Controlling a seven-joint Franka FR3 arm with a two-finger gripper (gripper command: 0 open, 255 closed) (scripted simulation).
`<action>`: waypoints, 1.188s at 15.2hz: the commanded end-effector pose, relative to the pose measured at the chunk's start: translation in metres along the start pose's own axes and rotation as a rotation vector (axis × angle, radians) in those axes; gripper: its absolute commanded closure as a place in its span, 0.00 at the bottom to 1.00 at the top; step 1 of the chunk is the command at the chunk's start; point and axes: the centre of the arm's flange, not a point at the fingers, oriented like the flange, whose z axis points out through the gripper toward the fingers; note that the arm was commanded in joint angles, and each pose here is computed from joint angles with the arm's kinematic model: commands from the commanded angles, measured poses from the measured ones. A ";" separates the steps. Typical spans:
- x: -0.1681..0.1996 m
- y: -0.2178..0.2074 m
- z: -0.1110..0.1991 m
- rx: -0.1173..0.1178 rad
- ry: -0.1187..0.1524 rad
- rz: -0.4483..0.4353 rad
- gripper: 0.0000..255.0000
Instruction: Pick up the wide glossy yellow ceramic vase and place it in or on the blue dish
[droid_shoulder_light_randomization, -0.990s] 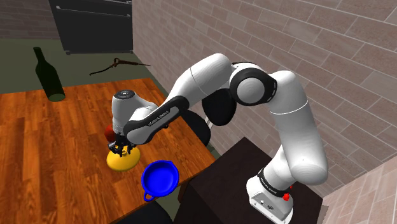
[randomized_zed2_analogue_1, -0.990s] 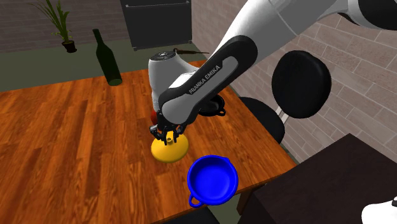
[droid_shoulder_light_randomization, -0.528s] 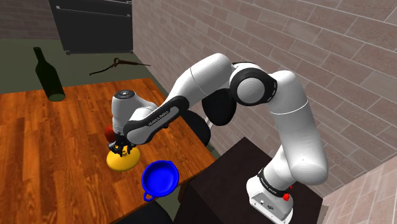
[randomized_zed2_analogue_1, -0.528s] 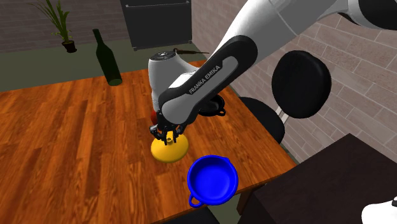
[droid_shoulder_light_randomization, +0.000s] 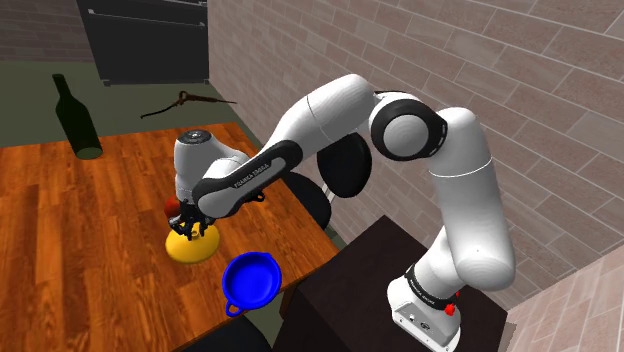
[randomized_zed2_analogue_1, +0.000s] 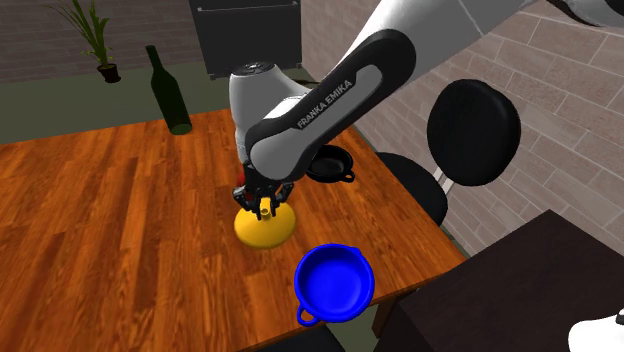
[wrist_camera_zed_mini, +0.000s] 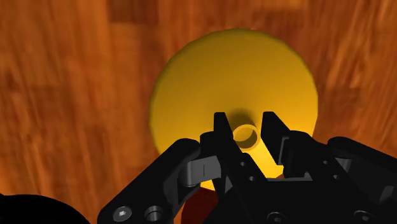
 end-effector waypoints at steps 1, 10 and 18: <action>0.000 0.000 -0.010 0.000 0.000 0.000 1.00; -0.001 -0.003 -0.058 0.000 0.000 0.000 1.00; -0.024 0.006 -0.095 0.000 0.000 0.000 1.00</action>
